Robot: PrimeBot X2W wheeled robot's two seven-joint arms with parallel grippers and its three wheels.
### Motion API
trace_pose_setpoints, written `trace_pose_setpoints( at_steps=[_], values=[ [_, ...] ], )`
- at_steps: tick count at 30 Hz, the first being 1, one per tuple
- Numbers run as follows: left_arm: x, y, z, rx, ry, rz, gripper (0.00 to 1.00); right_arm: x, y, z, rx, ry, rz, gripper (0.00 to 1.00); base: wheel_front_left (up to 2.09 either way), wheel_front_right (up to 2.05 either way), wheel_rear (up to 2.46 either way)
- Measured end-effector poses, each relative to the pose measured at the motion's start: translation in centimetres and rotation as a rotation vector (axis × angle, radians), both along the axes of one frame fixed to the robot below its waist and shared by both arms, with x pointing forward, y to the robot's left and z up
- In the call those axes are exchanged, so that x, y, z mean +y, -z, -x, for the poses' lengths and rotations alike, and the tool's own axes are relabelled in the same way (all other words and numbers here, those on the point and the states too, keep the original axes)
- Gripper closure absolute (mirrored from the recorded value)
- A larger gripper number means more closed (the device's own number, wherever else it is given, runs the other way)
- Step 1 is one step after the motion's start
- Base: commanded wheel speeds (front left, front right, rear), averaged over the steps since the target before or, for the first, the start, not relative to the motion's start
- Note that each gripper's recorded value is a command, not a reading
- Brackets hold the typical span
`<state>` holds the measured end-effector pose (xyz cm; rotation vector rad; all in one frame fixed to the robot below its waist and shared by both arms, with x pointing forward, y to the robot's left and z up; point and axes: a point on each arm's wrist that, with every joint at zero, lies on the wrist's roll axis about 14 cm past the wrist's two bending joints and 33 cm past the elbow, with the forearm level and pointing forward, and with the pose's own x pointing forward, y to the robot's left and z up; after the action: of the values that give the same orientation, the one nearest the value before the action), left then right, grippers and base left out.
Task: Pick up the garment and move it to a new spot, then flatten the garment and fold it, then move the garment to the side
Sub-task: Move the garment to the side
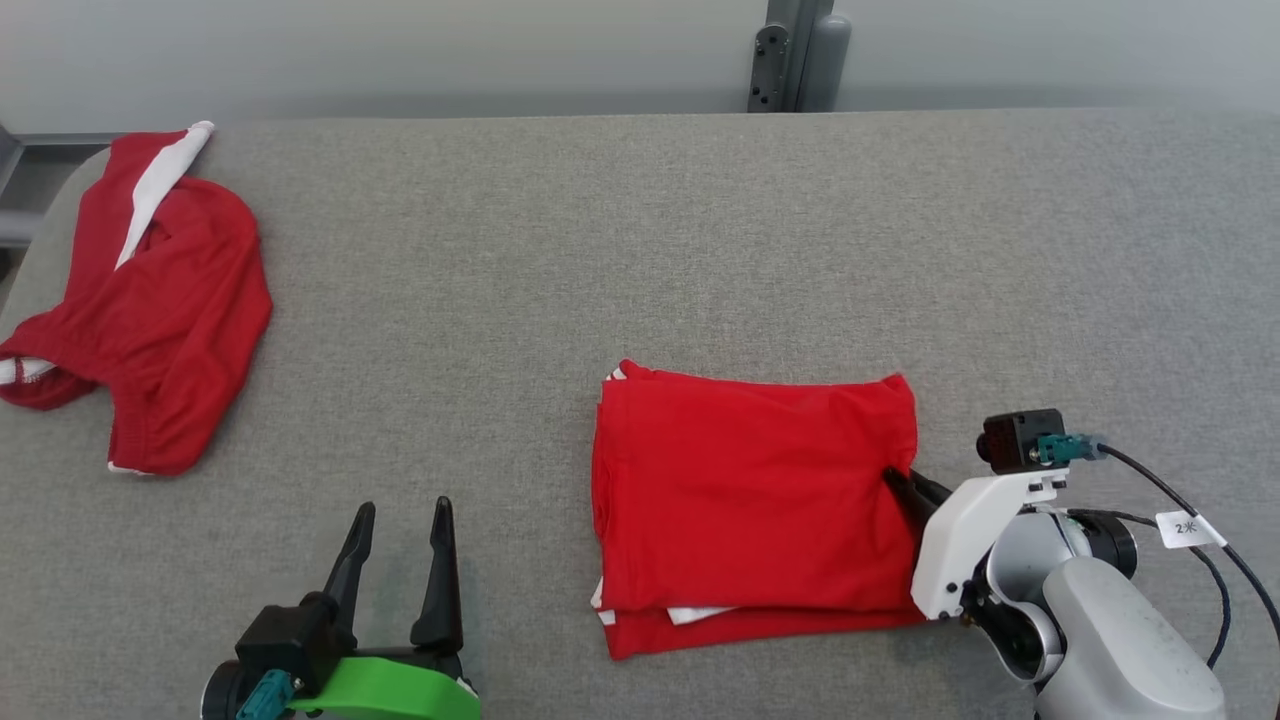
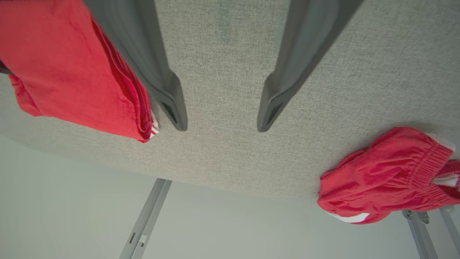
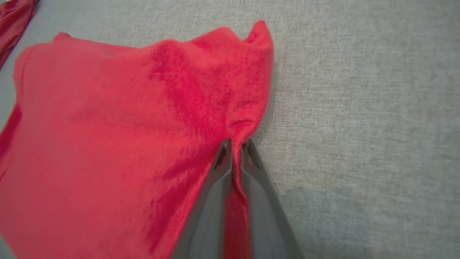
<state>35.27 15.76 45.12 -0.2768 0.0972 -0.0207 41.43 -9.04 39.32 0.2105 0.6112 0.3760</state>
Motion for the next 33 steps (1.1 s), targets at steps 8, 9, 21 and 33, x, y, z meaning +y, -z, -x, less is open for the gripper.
trace_pose_setpoints(
  at_steps=[8, 9, 21, 33],
  values=[
    [-2.3, 0.1, -1.4, -0.007, 0.083, -0.007, 0.00, -4.3, -2.1, -2.0, -0.110, 0.098, 0.031, 1.00, 0.00, 0.00, 0.00],
    [-2.7, 0.0, -1.7, -0.011, 0.095, -0.007, 0.00, -5.0, -2.4, -2.2, -0.121, 0.113, 0.038, 1.00, 0.00, 0.00, 0.00],
    [-10.0, -0.5, -5.6, -0.059, 0.349, -0.029, 0.00, -14.7, -5.2, -2.0, -0.219, 0.342, 0.115, 1.00, 0.00, 0.00, 0.00],
    [-16.4, 0.8, -6.8, -0.038, 0.543, 0.000, 0.00, -21.4, -4.9, 1.6, -0.215, 0.540, 0.162, 1.00, 0.00, 0.00, 0.00]
  ],
)
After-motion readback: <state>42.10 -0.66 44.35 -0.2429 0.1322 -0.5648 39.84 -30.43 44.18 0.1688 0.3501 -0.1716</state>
